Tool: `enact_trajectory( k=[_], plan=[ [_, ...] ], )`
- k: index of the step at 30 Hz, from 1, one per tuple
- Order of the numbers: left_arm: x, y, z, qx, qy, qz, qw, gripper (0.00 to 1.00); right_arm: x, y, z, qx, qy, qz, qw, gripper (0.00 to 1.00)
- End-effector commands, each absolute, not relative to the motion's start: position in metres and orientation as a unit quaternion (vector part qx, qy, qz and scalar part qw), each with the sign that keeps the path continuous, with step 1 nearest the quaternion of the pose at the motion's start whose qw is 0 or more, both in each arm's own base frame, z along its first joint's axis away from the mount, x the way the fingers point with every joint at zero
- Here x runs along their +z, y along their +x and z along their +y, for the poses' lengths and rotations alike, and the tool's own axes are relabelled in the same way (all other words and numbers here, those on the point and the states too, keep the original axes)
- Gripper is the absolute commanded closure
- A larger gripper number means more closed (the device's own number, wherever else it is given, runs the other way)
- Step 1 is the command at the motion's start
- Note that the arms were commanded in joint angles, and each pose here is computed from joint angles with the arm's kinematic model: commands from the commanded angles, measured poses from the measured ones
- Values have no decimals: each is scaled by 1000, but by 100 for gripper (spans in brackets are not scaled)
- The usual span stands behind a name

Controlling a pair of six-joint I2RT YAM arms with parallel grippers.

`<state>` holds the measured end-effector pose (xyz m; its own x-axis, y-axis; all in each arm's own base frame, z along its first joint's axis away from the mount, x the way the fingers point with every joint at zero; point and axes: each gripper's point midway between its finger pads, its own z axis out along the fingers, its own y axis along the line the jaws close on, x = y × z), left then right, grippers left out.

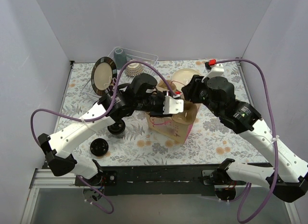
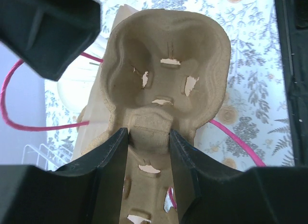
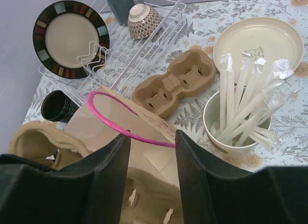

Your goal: Pack the takeout coffee

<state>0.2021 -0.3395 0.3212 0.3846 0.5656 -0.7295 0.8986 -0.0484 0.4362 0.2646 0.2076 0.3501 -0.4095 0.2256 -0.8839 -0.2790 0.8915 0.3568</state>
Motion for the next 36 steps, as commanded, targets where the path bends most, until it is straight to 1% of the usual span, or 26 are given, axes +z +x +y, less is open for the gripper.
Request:
enact_trajectory(
  k=[1,10,14,18,26,30,32,36],
  plan=[
    [342,219,-339,-143,695,513,483,100,372,252,193,253,9,794,552,50],
    [346,236,-337,-104,694,516,491,100,370,233,171,250,32,798,547,51],
    [355,241,-340,-100,691,513,500,100,363,227,163,243,37,807,537,50],
    [348,244,-341,-99,697,515,490,100,359,222,155,241,65,811,529,52],
    [337,246,-337,-98,704,520,474,100,355,217,148,231,65,817,524,52],
    [325,244,-332,-94,712,527,454,100,350,213,148,236,76,822,513,52],
    [324,246,-327,-87,709,532,455,100,346,212,150,239,79,826,505,52],
    [339,253,-321,-86,695,532,475,100,342,211,150,240,84,828,500,53]
  ],
)
